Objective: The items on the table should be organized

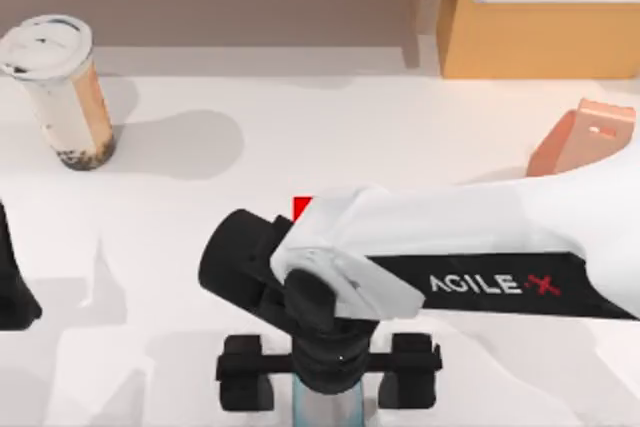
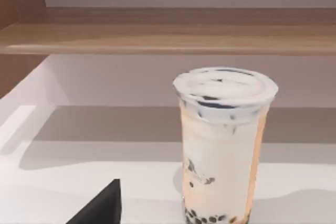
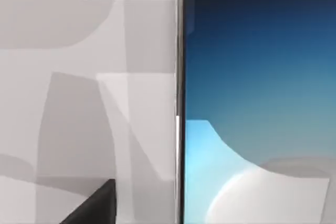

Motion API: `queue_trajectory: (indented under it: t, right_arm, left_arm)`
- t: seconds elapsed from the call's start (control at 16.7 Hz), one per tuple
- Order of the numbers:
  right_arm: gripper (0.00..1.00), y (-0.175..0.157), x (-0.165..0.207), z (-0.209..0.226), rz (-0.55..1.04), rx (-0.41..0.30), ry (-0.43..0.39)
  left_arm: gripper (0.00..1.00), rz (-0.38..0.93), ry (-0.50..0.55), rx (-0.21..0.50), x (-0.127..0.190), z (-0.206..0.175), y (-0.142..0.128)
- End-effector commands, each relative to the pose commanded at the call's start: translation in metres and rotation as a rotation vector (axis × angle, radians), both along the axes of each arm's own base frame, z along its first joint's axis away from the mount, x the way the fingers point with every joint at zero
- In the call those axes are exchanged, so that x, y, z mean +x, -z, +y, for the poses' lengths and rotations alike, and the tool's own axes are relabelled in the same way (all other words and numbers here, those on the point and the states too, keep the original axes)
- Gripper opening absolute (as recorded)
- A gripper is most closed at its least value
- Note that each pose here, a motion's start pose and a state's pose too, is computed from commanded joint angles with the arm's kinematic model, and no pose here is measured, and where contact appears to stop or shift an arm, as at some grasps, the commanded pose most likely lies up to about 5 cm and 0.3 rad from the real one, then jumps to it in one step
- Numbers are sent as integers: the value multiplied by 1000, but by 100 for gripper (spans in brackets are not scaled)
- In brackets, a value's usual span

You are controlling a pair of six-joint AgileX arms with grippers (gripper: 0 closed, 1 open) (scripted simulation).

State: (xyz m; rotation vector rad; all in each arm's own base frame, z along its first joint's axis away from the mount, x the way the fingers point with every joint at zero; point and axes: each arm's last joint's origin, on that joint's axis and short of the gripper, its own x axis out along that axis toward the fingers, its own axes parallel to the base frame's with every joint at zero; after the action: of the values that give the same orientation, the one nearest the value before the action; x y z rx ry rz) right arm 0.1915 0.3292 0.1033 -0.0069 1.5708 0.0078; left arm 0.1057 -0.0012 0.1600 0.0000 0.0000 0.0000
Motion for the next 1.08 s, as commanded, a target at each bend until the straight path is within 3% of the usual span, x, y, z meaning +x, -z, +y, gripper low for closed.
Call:
queue_trajectory:
  t: [0.18, 0.96, 1.08]
  right_arm:
    - [100, 0, 0, 0, 0, 0, 0]
    - [2, 0, 0, 0, 0, 0, 0]
    - [0, 0, 0, 0, 0, 0, 0]
  left_arm:
    - [100, 0, 0, 0, 0, 0, 0]
    - [100, 0, 0, 0, 0, 0, 0]
    - [100, 0, 0, 0, 0, 0, 0]
